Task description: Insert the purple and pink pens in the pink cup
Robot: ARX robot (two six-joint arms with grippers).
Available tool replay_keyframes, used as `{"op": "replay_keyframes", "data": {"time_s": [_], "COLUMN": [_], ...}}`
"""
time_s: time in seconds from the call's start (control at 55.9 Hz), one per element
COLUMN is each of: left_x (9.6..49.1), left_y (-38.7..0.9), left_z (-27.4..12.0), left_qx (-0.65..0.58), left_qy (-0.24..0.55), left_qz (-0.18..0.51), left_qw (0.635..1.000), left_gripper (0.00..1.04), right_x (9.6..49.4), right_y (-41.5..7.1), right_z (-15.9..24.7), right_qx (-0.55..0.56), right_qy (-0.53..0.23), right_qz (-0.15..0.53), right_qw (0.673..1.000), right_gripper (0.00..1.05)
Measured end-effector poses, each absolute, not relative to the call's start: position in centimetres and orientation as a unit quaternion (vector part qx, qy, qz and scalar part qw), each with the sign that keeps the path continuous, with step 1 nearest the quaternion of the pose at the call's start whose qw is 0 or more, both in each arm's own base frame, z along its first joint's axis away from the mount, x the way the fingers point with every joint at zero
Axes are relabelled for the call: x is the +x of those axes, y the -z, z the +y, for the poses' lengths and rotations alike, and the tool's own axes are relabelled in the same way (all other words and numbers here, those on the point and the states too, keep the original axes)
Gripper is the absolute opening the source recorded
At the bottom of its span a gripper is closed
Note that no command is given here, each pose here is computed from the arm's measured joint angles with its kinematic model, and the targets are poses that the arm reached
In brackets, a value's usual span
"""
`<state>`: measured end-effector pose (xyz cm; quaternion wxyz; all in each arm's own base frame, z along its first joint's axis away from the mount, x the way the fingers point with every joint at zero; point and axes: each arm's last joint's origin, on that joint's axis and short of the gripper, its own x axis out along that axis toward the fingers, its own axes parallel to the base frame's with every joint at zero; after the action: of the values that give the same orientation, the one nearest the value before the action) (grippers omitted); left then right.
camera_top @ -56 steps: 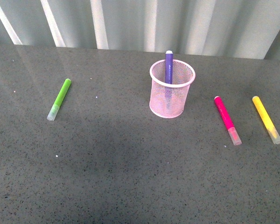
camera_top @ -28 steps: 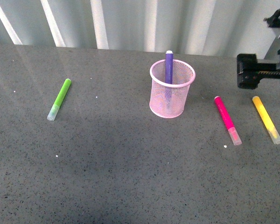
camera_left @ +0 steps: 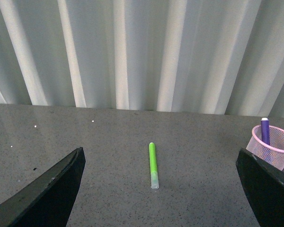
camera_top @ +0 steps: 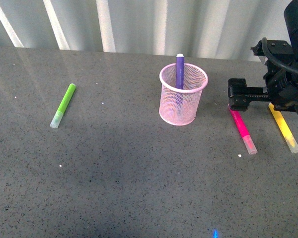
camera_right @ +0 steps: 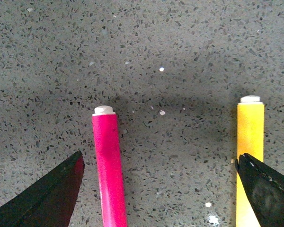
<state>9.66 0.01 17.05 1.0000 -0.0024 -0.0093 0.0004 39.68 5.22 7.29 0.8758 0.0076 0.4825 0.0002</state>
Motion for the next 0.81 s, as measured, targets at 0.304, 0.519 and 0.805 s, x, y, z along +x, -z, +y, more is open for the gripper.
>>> {"op": "replay_keyframes", "data": {"time_s": [0.304,0.519,0.805], "left_x": [9.7,9.7,9.7], "left_y": [-17.1,-17.1,-17.1], "left_z": [0.0,0.0,0.0], "left_qx": [-0.002,-0.002,-0.002], "left_qy": [0.0,0.0,0.0], "left_qz": [-0.009,-0.009,-0.009], "left_qw": [1.0,1.0,1.0], "left_gripper": [0.98,0.98,0.98], "right_x": [40.1,40.0,39.9], "right_y": [-6.5,-5.3,-5.0], "right_z": [6.5,7.0,6.6], "right_qx": [0.011,0.014,0.018], "right_qy": [-0.017,-0.022,-0.014], "right_qz": [0.482,0.49,0.489], "right_qw": [0.876,0.872,0.872], "right_gripper": [0.98,0.98,0.93]}}
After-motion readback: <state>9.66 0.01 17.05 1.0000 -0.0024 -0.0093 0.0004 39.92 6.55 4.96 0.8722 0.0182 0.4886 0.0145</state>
